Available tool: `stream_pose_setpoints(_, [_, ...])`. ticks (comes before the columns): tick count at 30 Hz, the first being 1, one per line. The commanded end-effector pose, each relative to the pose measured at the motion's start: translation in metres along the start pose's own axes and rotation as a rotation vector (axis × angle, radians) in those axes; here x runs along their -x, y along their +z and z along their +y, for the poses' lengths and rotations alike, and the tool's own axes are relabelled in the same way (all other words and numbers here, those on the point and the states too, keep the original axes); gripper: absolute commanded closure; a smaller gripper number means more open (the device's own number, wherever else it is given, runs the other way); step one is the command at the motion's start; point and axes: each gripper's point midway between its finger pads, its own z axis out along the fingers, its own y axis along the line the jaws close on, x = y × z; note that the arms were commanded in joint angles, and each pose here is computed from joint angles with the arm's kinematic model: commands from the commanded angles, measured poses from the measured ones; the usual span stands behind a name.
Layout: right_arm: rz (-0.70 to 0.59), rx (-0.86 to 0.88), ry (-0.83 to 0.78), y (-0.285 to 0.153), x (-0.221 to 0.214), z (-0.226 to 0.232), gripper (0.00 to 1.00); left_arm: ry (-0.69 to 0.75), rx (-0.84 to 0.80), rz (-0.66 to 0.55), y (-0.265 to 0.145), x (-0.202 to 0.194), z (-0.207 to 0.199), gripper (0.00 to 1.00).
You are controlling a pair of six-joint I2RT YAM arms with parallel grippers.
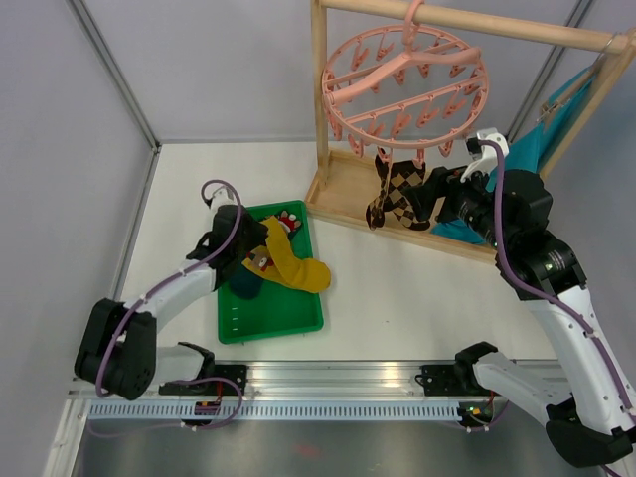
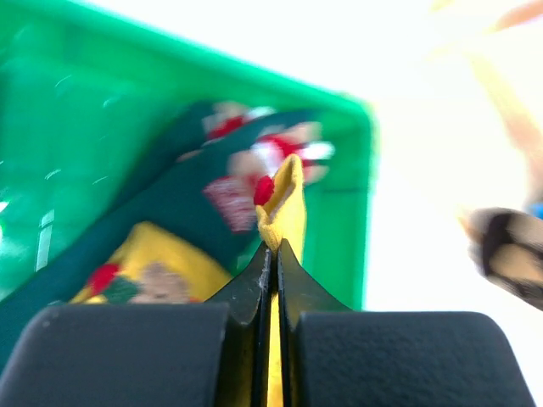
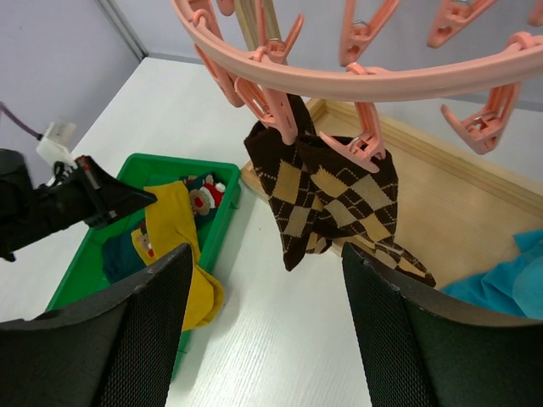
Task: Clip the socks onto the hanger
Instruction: Pick up the sock from the bin.
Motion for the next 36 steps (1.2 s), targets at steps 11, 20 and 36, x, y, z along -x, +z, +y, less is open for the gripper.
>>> stream_pose_setpoints(11, [-0.134,-0.286,-0.005,-0.03,0.04,-0.044,0.21,0.208,-0.636,-0.094,-0.115,0.053,-0.125,0.98])
stream_pose_setpoints(20, [-0.099,-0.328,-0.153,0.01,0.039,-0.061,0.24,0.259,-0.855,-0.104,-0.178,0.069,-0.167,0.98])
stream_pose_setpoints(36, [-0.095,-0.373,-0.236,0.03,0.043,-0.09,0.25,0.319,-1.024,-0.095,-0.223,0.084,-0.247,0.98])
